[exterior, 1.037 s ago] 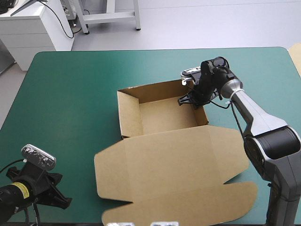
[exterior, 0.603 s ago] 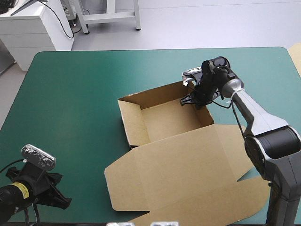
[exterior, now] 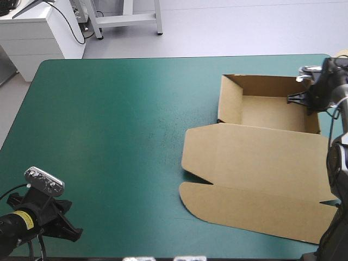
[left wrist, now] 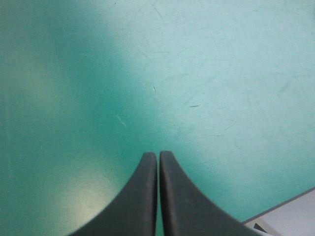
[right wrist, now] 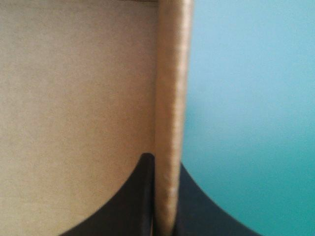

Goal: Fold the box

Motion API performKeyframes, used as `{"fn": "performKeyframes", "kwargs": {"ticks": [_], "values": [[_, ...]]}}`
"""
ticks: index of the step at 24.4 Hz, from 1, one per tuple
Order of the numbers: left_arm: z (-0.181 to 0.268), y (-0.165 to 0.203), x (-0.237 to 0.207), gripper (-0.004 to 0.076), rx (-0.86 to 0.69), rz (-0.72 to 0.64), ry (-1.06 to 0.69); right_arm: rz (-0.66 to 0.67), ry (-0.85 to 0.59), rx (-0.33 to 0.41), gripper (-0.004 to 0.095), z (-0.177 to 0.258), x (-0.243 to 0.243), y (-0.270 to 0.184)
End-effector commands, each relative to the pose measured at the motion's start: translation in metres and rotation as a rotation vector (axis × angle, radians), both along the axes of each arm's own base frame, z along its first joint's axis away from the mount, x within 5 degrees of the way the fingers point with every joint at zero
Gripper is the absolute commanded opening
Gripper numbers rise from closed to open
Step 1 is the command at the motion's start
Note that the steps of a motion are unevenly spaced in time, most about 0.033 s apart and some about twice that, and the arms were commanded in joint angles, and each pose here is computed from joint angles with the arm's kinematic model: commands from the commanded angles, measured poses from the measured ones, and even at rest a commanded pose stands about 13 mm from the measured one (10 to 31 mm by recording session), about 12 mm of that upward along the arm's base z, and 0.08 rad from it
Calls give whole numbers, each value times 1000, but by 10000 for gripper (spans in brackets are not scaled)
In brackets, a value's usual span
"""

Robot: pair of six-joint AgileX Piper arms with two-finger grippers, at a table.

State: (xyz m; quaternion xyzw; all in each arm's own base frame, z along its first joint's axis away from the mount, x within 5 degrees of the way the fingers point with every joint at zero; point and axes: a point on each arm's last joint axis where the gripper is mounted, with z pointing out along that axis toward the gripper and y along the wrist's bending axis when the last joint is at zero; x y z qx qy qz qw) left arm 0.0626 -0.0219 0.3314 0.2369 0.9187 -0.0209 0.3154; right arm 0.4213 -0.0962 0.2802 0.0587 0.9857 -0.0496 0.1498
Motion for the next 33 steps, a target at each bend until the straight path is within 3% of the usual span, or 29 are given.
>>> {"fn": "performKeyframes", "kwargs": {"ticks": [1,4,7,14,17,25,31,33], "values": [[4,1,-2,-8,6,2,15,-116,-138,-107,-21,44,-21,-58],[4,1,-2,-8,5,3,15,-284,-164,-120,-21,50,-46,-117],[5,1,-1,-8,8,5,7,-363,-161,-123,-21,49,-64,-146],[5,1,-1,-8,6,5,2,-383,-162,-152,13,50,-71,-159],[5,1,-1,-8,6,5,2,-357,-158,-158,147,50,-71,-159],[5,1,-1,-8,6,5,2,-347,-156,-176,851,52,-71,-160],[5,1,-1,-8,6,5,2,-353,-151,-174,858,60,-74,-159],[5,1,-1,-8,2,4,3,-360,-180,-172,858,82,-77,-155]]}}
